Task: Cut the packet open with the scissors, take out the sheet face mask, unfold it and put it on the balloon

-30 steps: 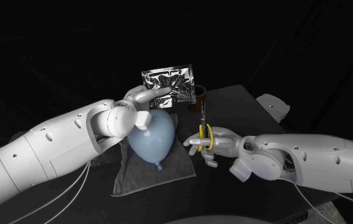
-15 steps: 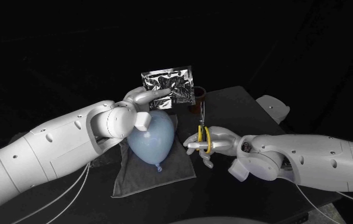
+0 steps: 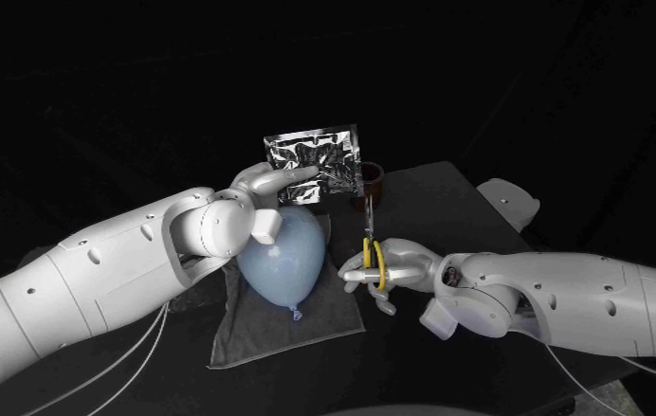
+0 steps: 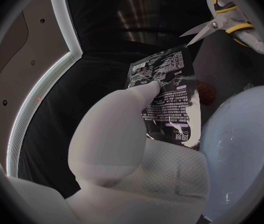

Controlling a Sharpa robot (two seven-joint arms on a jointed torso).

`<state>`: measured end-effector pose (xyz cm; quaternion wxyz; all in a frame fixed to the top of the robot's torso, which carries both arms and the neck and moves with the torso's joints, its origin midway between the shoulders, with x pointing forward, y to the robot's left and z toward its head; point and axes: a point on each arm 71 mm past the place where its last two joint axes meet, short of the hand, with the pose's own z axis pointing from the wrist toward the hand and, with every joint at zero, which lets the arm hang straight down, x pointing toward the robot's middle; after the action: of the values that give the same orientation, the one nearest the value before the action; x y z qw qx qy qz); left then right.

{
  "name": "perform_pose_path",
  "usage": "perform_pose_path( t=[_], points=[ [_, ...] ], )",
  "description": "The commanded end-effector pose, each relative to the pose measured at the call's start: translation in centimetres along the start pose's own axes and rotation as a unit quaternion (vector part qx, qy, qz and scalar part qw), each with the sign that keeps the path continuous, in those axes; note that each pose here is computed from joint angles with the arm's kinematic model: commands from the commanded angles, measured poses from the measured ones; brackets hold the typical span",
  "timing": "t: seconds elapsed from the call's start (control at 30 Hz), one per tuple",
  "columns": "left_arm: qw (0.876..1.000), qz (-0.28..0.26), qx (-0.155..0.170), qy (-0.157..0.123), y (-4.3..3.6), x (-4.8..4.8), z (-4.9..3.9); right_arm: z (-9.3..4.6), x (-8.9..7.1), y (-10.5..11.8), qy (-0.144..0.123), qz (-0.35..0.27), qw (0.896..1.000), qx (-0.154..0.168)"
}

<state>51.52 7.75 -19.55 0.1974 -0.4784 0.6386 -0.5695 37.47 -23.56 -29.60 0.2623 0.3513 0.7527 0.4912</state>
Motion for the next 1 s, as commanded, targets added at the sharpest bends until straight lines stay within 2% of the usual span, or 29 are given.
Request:
perform_pose_path(
  t=[0.03,0.53,1.0],
  points=[
    [1.000,-0.002,0.001,0.012,-0.07,0.31,0.03,0.1,0.2,0.0,0.003,-0.009,1.000,0.003],
    [1.000,0.003,0.004,0.011,-0.40,0.03,0.05,0.3,0.5,1.3,0.007,-0.020,1.000,-0.010],
    [1.000,0.004,0.004,0.014,-0.50,0.21,0.15,1.2,-0.6,2.4,0.000,-0.030,0.999,-0.012]
  ],
)
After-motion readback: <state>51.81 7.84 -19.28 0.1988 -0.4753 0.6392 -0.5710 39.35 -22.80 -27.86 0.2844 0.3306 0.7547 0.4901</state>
